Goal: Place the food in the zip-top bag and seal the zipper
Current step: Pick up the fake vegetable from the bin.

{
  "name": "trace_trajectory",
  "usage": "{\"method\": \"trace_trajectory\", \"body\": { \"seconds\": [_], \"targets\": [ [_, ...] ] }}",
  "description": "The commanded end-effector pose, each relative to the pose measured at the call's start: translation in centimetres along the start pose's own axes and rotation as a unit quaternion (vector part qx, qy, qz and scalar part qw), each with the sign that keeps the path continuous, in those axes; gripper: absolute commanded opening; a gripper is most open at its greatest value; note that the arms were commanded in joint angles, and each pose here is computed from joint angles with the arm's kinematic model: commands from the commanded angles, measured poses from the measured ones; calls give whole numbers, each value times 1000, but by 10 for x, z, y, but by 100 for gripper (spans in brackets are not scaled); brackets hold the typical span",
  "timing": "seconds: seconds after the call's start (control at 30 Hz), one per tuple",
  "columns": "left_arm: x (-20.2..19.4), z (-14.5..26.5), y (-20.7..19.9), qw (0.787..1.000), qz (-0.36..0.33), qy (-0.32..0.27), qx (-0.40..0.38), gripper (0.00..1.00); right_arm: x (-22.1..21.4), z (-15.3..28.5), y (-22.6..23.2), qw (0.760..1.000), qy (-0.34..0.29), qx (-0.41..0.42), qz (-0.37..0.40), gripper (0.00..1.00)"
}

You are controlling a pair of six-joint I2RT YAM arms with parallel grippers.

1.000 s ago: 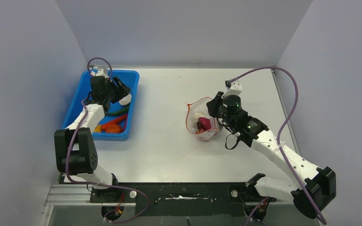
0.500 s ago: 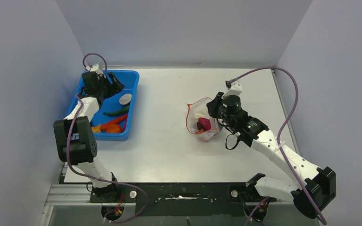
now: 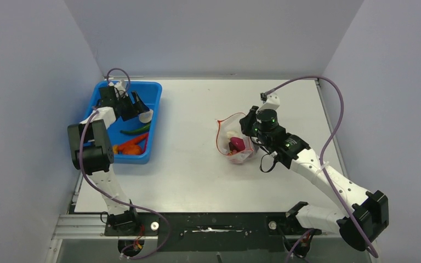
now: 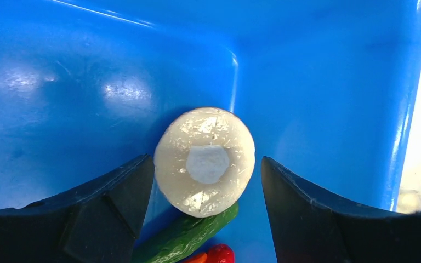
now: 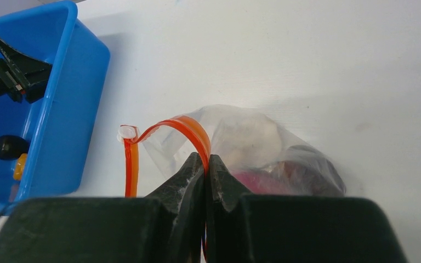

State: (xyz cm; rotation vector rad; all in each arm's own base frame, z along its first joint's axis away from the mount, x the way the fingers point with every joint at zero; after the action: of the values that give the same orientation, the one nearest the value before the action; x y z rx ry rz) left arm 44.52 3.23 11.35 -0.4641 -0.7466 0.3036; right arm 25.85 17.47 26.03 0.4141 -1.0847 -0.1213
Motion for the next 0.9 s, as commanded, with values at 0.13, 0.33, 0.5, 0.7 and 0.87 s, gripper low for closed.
{"method": "trace_trajectory", "body": {
  "seconds": [0.13,0.33,0.5,0.7,0.87],
  "targets": [
    [8,-11,1,1000,-9,2,-25,71,22,1,15,999,-37,21,-7,0],
    [-1,-21,8,999,1,23,-25,71,23,2,15,999,-39,21,-3,0],
    [-5,-25,11,999,9,30,-22,70,23,4,15,999,-41,22,-4,0],
    [-6,-17,7,998,-7,64,-25,71,23,4,17,999,-40,25,-4,0],
    [-8,-12,4,998,-8,50,-32,67,24,5,17,999,-42,25,-4,0]
  ]
}}
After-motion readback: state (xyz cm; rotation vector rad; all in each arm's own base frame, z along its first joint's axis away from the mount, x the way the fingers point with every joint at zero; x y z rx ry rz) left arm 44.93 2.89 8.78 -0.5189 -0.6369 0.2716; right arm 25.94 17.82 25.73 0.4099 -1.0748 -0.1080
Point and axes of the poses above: each gripper's point midway between its finger pads, its own z axis back along the fingers, its own y axis along the line the jaws close on, x = y × z, the point moved 7 cm from there along z, back along the fingers, and after that the axes turned 1 degree about z, right-handed, at the moved point
